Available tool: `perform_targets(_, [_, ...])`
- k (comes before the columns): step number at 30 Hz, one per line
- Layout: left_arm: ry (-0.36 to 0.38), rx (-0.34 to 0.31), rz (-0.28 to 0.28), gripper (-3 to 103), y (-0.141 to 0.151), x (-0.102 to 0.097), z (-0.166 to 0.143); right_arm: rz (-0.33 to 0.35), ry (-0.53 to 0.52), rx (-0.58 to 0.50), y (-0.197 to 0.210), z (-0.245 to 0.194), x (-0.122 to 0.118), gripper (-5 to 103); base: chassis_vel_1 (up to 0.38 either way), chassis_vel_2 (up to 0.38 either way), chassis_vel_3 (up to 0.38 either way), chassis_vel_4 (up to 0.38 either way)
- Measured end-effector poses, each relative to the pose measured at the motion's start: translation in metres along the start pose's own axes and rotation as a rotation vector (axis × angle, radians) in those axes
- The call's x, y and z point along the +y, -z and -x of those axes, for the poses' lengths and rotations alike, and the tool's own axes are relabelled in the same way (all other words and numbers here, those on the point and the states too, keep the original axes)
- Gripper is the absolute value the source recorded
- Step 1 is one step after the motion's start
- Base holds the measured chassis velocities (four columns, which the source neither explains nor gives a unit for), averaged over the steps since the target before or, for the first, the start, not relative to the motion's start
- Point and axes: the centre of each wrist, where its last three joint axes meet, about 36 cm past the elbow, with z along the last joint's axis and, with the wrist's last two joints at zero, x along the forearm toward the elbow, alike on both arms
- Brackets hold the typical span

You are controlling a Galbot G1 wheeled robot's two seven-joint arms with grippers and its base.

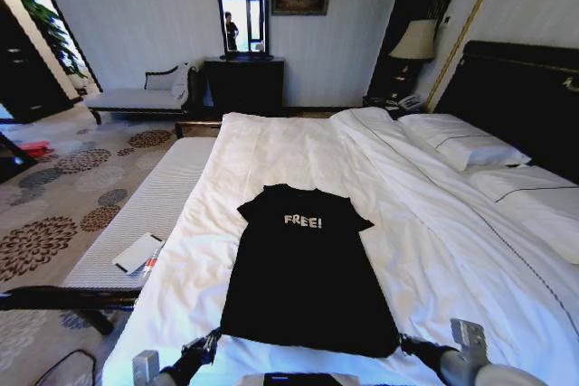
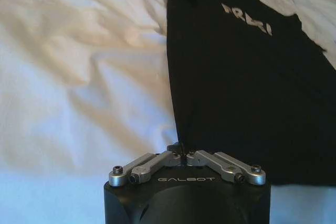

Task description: Fold the clothes on the bed.

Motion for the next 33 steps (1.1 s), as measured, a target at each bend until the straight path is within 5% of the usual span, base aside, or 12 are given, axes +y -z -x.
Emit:
perform_targets(14, [0.024, -0.002, 0.009, 0, -0.009, 0.002, -0.002, 0.002, -0.003, 0.008, -0.008, 0.003, 0.003, -3, 0.0, 0.0, 0.0, 0.0])
perform_targets(17, [0.038, -0.007, 0.006, -1, -0.008, 0.002, 0.0, -0.001, -0.01, 0.005, -0.009, 0.003, 0.003, 7, 0.0, 0.0, 0.0, 0.0])
perform_targets(25, [0.097, -0.075, 0.012, 31, -0.001, 0.0, 0.008, -0.051, -0.042, -0.06, -0.005, -0.008, 0.005, 34, 0.0, 0.0, 0.0, 0.0])
perform_targets(26, [0.107, -0.106, 0.017, 36, 0.004, -0.003, 0.009, -0.073, -0.052, -0.098, 0.001, -0.014, 0.004, 45, 0.0, 0.0, 0.0, 0.0])
perform_targets(28, [0.111, -0.121, 0.021, 42, 0.006, -0.005, 0.01, -0.08, -0.053, -0.121, 0.004, -0.017, 0.003, 45, 0.0, 0.0, 0.0, 0.0])
perform_targets(33, [0.143, -0.245, 0.116, 58, 0.018, -0.01, 0.017, -0.042, -0.005, -0.293, 0.033, -0.024, -0.009, 67, 0.0, 0.0, 0.0, 0.0])
